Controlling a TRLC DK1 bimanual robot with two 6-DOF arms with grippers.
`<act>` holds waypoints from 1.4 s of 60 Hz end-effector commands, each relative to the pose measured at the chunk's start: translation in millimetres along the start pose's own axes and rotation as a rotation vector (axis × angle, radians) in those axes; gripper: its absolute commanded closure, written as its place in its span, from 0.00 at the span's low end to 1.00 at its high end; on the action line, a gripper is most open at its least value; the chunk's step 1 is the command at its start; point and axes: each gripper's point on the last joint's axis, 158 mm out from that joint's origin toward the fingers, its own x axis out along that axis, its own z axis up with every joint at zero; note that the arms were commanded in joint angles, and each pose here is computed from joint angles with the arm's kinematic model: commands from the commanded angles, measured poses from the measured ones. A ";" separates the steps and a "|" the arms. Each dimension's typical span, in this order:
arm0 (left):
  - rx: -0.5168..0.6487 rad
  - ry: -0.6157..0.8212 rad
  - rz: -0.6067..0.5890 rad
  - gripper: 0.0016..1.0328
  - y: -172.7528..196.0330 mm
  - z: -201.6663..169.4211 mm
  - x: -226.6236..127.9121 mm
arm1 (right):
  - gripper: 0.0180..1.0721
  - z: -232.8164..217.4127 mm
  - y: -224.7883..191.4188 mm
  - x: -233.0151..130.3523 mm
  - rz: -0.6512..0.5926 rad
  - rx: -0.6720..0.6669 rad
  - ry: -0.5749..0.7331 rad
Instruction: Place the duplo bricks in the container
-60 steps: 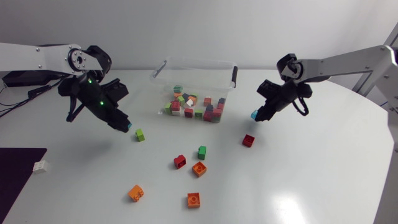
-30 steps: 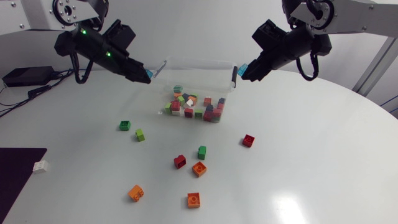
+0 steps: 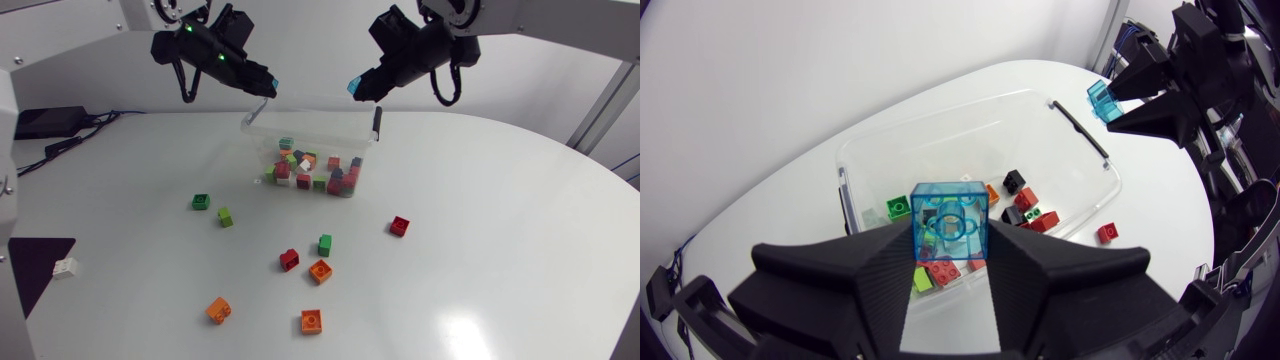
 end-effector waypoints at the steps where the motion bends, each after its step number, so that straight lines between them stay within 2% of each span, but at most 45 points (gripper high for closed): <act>1: -0.023 -0.002 -0.010 0.43 1.2 3.0 13.5 | 0.43 -1.1 0.4 22.4 0.009 0.026 0.012; 3: -0.021 -0.002 -0.009 0.28 1.9 2.5 14.9 | 0.23 -3.3 1.1 29.6 0.007 0.024 0.024; 4: -0.023 -0.002 -0.007 0.16 4.0 1.5 16.1 | 0.10 -4.3 0.3 32.9 0.001 0.023 0.030; 6: -0.022 -0.009 0.003 0.05 7.1 3.0 15.2 | 0.04 -5.3 0.4 36.6 -0.001 0.022 0.036; 15: -0.028 -0.027 0.038 0.05 25.4 4.7 -2.8 | 0.04 -6.5 1.7 32.0 0.001 0.017 0.047; 24: 0.039 -0.056 0.096 0.05 39.3 1.8 -61.1 | 0.04 -9.1 1.8 -10.1 -0.016 -0.011 0.041; 29: 0.118 -0.016 0.101 0.05 33.4 -24.2 -79.8 | 0.04 -22.3 4.2 -33.3 -0.020 -0.030 0.050; 36: 0.219 0.077 0.078 0.05 21.6 -79.2 -91.2 | 0.04 -51.6 12.6 -55.8 -0.016 -0.046 0.082; 47: 0.352 0.278 0.021 0.05 0.9 -178.9 -81.8 | 0.04 -103.9 41.1 -72.7 0.021 -0.079 0.153; 53: 0.422 0.345 -0.013 0.05 -5.4 -212.6 -73.6 | 0.04 -131.1 58.3 -75.8 0.051 -0.103 0.196; 67: 0.479 0.367 -0.042 0.05 -5.5 -229.5 -44.9 | 0.04 -189.8 84.3 -70.0 0.113 -0.120 0.308; 73: 0.497 0.401 -0.059 0.05 -5.1 -241.3 -20.7 | 0.04 -205.8 86.9 -61.5 0.113 -0.132 0.333; 84: 0.521 0.425 -0.079 0.06 -3.4 -251.7 0.5 | 0.04 -226.8 87.7 -42.5 0.132 -0.139 0.372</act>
